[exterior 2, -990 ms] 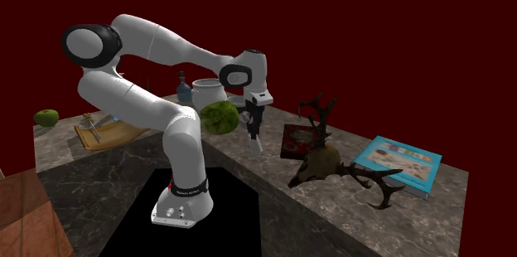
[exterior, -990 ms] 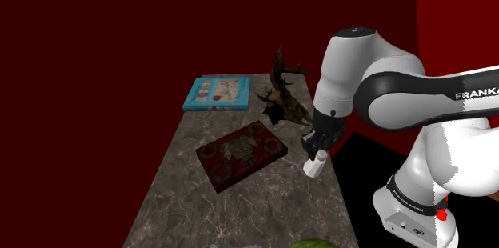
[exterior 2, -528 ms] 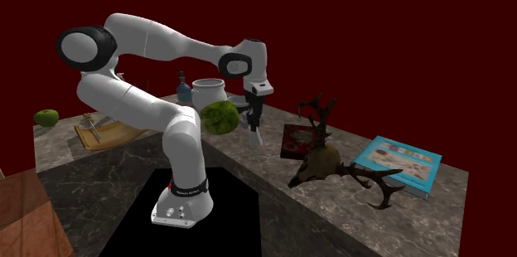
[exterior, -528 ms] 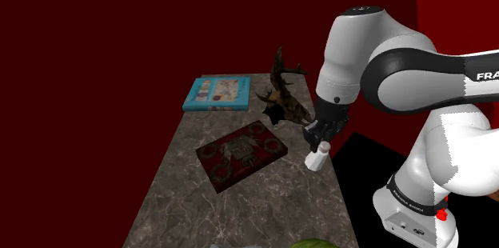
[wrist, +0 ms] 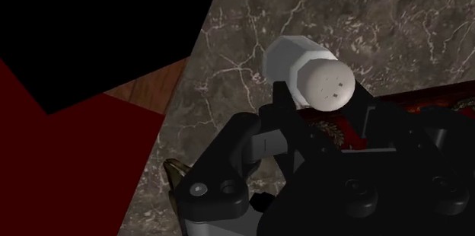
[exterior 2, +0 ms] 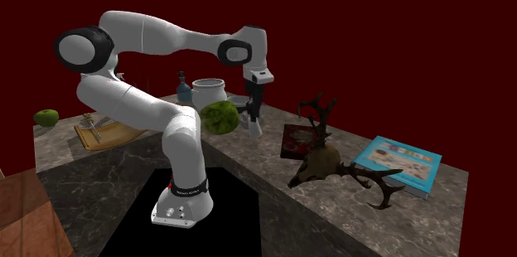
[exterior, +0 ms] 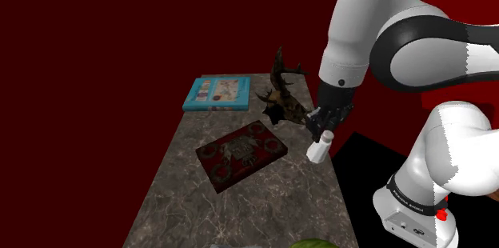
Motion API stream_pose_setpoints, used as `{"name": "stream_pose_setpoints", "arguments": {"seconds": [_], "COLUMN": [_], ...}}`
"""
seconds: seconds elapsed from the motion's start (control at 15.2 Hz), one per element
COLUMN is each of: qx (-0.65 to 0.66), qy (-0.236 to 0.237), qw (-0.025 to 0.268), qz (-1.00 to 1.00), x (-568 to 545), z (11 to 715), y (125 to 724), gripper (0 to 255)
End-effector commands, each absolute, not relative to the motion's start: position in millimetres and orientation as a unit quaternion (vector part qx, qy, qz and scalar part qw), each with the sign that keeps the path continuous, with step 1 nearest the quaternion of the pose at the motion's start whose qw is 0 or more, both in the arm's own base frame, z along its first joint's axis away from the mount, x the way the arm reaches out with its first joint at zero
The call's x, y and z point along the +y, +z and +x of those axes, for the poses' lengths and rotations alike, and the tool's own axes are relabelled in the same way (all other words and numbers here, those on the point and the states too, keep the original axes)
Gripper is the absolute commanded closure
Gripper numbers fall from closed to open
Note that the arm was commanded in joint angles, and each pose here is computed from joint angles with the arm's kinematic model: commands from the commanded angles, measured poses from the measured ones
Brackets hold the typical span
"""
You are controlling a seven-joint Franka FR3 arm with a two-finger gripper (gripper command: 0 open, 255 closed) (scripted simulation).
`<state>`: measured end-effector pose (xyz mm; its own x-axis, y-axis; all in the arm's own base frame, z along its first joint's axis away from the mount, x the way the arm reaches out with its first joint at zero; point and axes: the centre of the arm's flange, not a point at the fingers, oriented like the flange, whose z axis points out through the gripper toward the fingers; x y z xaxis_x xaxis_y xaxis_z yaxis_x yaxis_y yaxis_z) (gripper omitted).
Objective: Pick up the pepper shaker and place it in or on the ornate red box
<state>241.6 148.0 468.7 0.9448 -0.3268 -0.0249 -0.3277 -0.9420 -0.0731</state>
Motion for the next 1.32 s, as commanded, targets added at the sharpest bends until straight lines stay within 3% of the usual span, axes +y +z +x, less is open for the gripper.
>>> {"name": "stream_pose_setpoints", "arguments": {"seconds": [0.0,0.13,1.25], "qx": [0.166,0.166,0.166], "qy": [0.006,0.006,0.006], "qw": [0.038,0.038,0.038], "qz": [-0.985,-0.985,-0.985], "x": [147.4,147.4,230.4], "z": [240.9,240.9,446.8], "y": [479.2,485.1,517.8], "gripper": [255,255,255]}}
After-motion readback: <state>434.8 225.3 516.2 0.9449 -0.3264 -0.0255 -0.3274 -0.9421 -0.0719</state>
